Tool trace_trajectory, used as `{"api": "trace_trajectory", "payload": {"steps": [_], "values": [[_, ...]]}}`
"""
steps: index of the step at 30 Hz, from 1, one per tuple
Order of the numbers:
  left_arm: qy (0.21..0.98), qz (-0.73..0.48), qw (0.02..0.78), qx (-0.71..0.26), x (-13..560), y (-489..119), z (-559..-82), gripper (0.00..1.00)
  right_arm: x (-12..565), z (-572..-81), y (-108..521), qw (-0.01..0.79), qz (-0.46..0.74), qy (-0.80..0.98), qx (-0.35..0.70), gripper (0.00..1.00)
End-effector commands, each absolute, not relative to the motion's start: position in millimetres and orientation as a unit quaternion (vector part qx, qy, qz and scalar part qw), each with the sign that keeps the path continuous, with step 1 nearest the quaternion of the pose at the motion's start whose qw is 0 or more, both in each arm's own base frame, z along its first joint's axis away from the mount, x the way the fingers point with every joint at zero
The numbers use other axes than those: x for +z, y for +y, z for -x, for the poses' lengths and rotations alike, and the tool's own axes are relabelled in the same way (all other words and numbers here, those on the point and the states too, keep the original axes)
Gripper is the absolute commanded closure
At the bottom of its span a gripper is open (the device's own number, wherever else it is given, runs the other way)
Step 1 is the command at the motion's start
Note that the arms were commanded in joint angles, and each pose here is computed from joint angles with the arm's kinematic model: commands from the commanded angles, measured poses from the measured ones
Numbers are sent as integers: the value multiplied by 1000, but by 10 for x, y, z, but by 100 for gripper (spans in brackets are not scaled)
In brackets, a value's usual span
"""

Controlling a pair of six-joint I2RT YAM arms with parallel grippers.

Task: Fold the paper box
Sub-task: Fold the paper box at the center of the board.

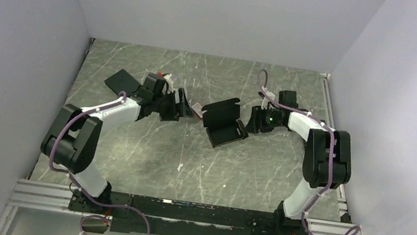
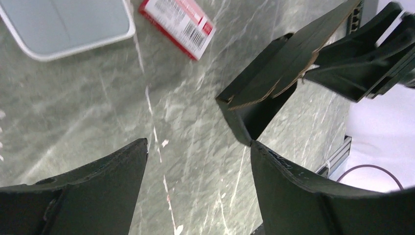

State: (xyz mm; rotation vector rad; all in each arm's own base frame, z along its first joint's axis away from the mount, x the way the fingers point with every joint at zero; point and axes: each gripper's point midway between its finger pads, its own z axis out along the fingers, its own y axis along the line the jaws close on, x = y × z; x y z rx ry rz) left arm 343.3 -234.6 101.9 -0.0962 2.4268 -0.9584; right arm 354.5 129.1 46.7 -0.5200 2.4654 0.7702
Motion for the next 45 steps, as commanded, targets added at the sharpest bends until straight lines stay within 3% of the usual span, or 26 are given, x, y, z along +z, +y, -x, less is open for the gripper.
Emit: {"api": "trace_trajectory", "payload": {"steps": [1, 9, 14, 23, 33, 45], "values": [[887, 45, 243, -390, 1025, -2403, -3248, 20, 717, -3717, 1334, 277, 167, 891, 319, 52], [885, 20, 191, -425, 759, -2765, -2922, 29, 610, -3704, 1323, 241, 130, 880, 388, 53], [885, 19, 176, -431, 682, -2894, -2873, 33, 533, -3721, 1381, 221, 125, 874, 415, 51], [888, 15, 152, -434, 564, -3018, -2860, 43, 525, -3673, 1475, 201, 134, 857, 455, 56], [889, 8, 140, -437, 508, -3147, -2887, 45, 495, -3613, 1548, 199, 162, 860, 440, 67], [889, 9, 132, -439, 453, -3226, -2913, 48, 500, -3593, 1650, 221, 192, 873, 390, 71]]}}
